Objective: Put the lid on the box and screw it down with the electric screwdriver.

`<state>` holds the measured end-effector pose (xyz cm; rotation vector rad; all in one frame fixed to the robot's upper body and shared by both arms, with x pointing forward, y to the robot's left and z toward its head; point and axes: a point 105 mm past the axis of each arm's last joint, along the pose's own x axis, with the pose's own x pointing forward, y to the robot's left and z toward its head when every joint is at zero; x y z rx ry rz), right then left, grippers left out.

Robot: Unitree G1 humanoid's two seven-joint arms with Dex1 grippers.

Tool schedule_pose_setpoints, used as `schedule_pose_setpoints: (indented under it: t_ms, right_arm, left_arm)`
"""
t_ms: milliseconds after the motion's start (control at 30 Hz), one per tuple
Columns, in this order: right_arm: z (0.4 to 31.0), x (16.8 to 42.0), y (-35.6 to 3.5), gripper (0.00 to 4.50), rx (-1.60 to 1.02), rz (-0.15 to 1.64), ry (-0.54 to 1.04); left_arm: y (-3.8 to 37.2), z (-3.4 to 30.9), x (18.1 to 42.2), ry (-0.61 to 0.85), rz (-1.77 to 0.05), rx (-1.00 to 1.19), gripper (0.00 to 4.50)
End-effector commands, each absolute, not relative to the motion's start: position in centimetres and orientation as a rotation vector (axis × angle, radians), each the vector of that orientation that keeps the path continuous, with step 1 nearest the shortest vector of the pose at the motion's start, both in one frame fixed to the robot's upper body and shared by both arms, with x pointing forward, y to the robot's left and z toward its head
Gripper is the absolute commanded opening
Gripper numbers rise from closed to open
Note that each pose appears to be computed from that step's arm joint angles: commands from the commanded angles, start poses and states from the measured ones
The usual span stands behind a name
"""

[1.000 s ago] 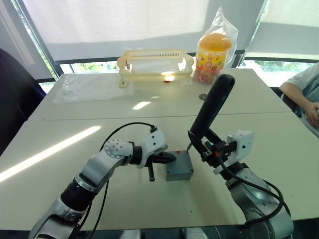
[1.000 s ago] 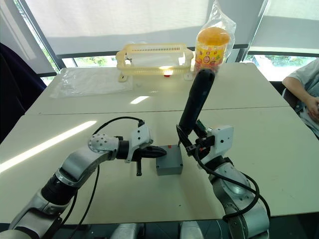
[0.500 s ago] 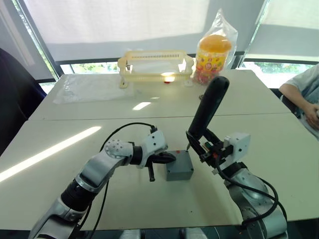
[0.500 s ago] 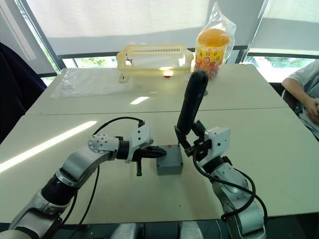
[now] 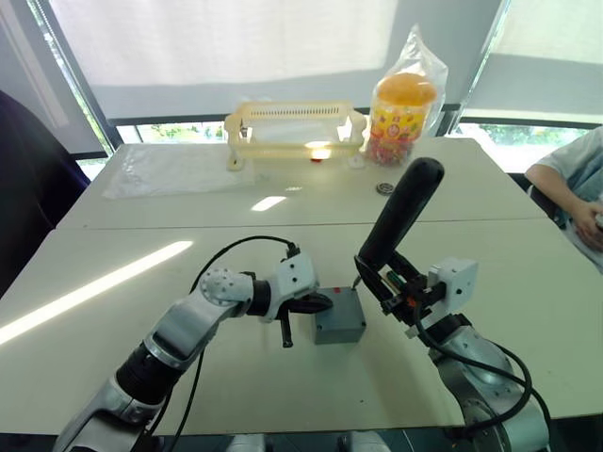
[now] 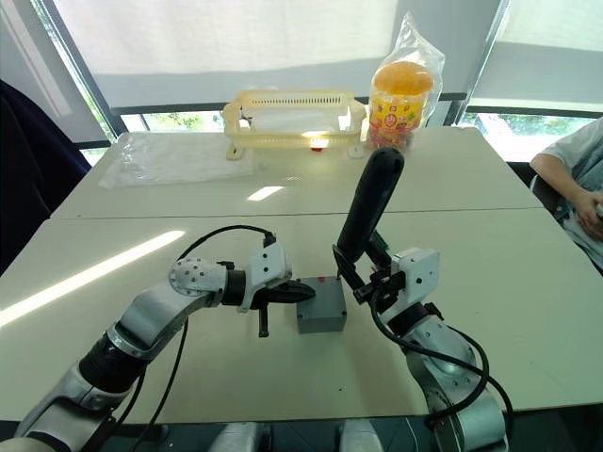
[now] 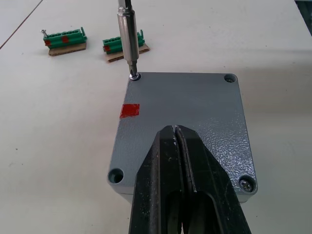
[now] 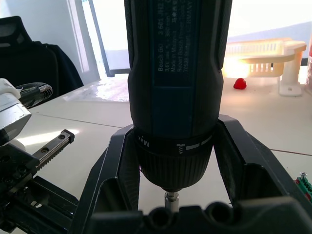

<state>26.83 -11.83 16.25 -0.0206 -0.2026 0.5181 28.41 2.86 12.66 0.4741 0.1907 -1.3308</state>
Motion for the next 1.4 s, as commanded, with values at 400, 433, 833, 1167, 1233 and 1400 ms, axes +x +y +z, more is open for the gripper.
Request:
schedule_pose_setpoints:
  t_ms: [400,433,833,1167,1233,1400]
  right_arm:
    - [11.7,27.3,-12.5,1.77,-0.081,0.546,0.048]
    - [11.8,27.3,-12.5,1.77,-0.083,0.547,0.047]
    - [11.5,27.1,-12.2,1.77,-0.073,0.564,0.070]
    - [11.3,27.0,-12.4,1.77,-0.078,0.566,0.086]
    - [11.4,27.1,-12.5,1.77,-0.080,0.565,0.084]
    - [11.6,27.3,-12.6,1.77,-0.087,0.563,0.077]
  left_arm:
    - [2.7,11.2,27.9,0.244,-1.342,0.475,0.00]
    - [2.7,11.2,27.9,0.244,-1.341,0.474,0.00]
    - [2.4,11.0,27.9,0.244,-1.341,0.466,0.00]
    - [2.3,10.9,27.9,0.245,-1.343,0.464,0.00]
    - [2.3,10.9,27.9,0.244,-1.342,0.464,0.00]
    - [2.2,11.0,28.0,0.242,-1.339,0.462,0.00]
